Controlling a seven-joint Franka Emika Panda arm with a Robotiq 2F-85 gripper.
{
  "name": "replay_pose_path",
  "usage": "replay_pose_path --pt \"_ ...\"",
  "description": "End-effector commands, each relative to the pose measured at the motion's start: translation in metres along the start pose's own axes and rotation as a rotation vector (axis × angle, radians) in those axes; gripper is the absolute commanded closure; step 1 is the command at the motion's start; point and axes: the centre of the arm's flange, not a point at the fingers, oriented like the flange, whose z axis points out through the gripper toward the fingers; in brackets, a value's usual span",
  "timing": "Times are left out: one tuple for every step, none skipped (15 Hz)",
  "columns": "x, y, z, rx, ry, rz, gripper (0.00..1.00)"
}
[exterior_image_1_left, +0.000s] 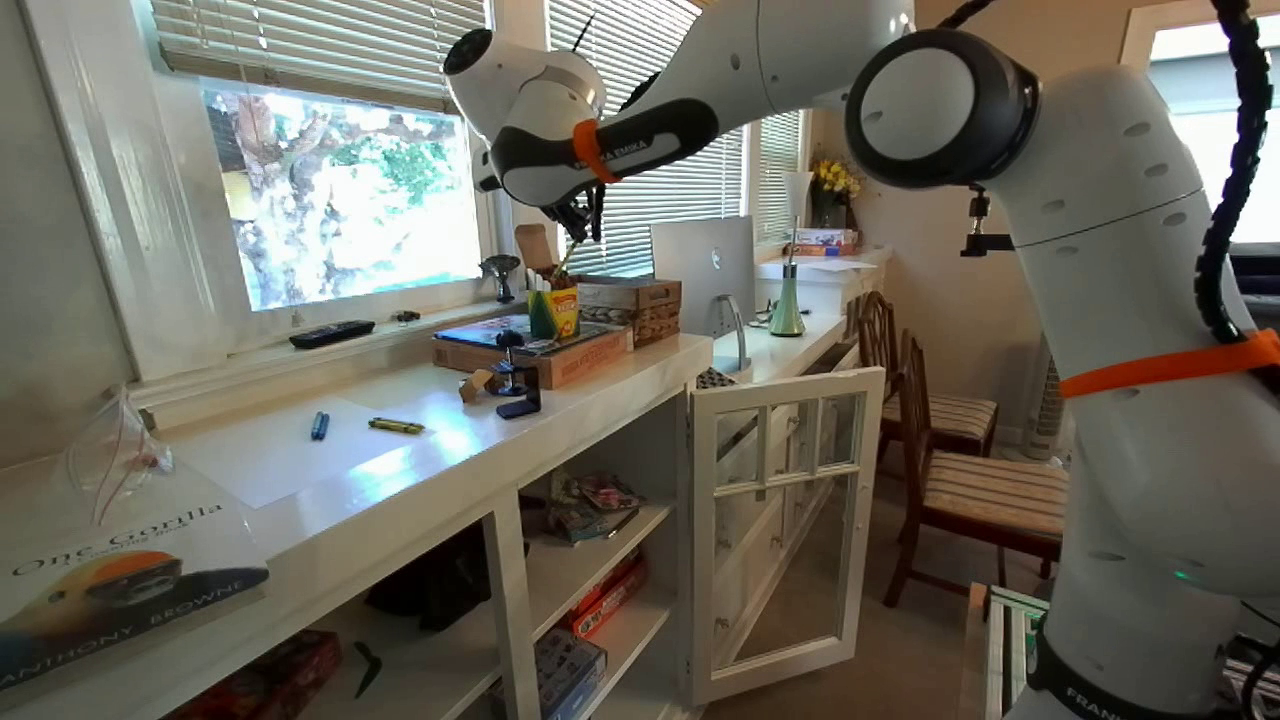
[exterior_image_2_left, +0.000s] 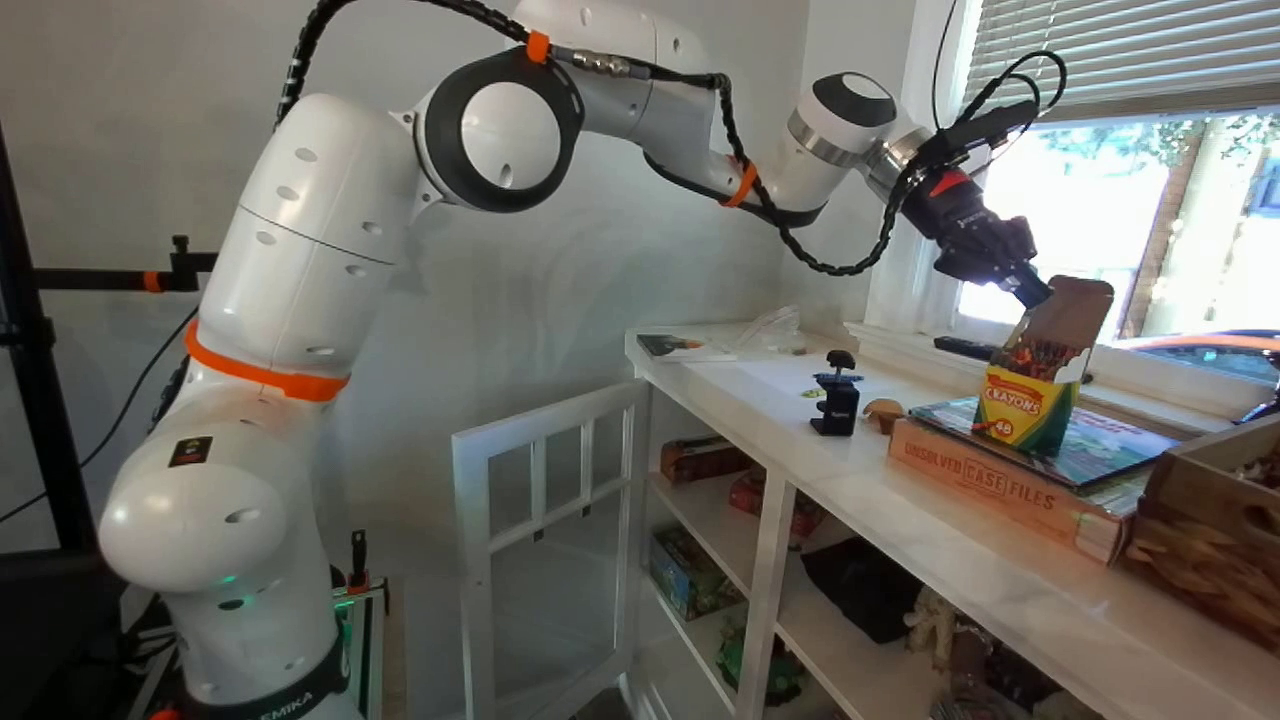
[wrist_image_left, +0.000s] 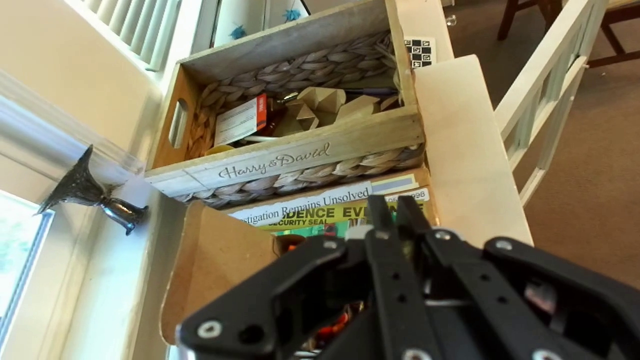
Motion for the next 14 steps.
replay_pose_path --pt "0.006 0.006 0.004 -0.029 -0.018 -0.024 0.98" --pt "0.007 0.006 0.004 -0.031 -0.018 -0.026 0.98" --pt "0.008 0.006 0.004 -0.03 -0.015 -0.025 0.98" --pt "0.009 0.006 0.004 -0.031 -0.016 -0.027 0.98" --pt "0.011 0.007 0.004 -0.031 -0.015 -0.029 0.98" --pt "0.012 0.007 0.004 -0.033 -0.015 -0.03 0.98" --pt "0.014 0.007 0.005 -0.033 -0.015 -0.032 0.98" --pt "0.016 0.008 0.006 -0.034 -0.014 -0.034 0.98" --pt "0.018 0.008 0.006 -0.035 -0.014 -0.036 0.98" --pt "0.019 0.009 0.007 -0.035 -0.014 -0.038 0.98" --pt "0.02 0.009 0.008 -0.036 -0.014 -0.039 0.98" --pt "0.021 0.009 0.008 -0.034 -0.013 -0.038 0.98" --pt "0.022 0.009 0.008 -0.032 -0.01 -0.038 0.98" --pt "0.024 0.01 0.009 -0.032 -0.01 -0.037 0.98"
